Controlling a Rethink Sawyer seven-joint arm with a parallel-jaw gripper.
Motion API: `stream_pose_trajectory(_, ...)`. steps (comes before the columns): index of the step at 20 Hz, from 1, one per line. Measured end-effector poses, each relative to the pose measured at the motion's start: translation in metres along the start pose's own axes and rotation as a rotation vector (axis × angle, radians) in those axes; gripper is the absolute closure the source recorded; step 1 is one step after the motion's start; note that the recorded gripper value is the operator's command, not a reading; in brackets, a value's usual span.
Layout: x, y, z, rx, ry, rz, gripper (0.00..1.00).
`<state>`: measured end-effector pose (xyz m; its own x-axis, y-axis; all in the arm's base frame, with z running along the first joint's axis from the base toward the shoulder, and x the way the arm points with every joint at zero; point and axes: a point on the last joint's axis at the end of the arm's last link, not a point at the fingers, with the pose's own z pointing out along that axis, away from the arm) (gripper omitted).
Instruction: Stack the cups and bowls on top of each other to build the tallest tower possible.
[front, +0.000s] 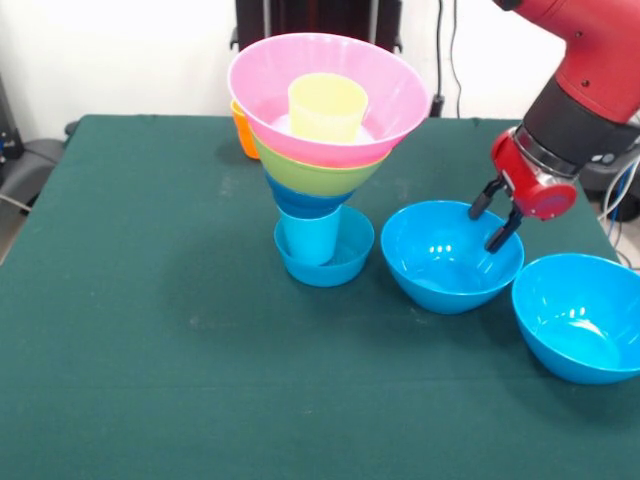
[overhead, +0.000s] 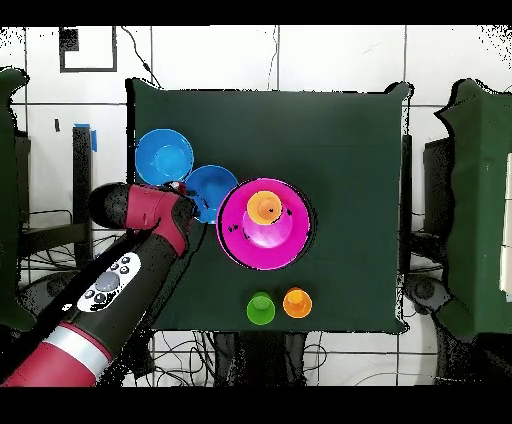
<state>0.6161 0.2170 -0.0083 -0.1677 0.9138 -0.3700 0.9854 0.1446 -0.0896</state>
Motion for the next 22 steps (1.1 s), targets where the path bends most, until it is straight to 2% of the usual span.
stream_pose_trajectory(16, 0.004, -0.004, 0.008, 0.009, -0.005, -0.003, 0.00)
stream_pose_trajectory(20, 0.001, -0.002, 0.003, 0.003, 0.000, 0.003, 0.00)
stream_pose_trajectory(22, -0.007, 0.003, -0.006, 0.004, 0.010, 0.014, 0.00)
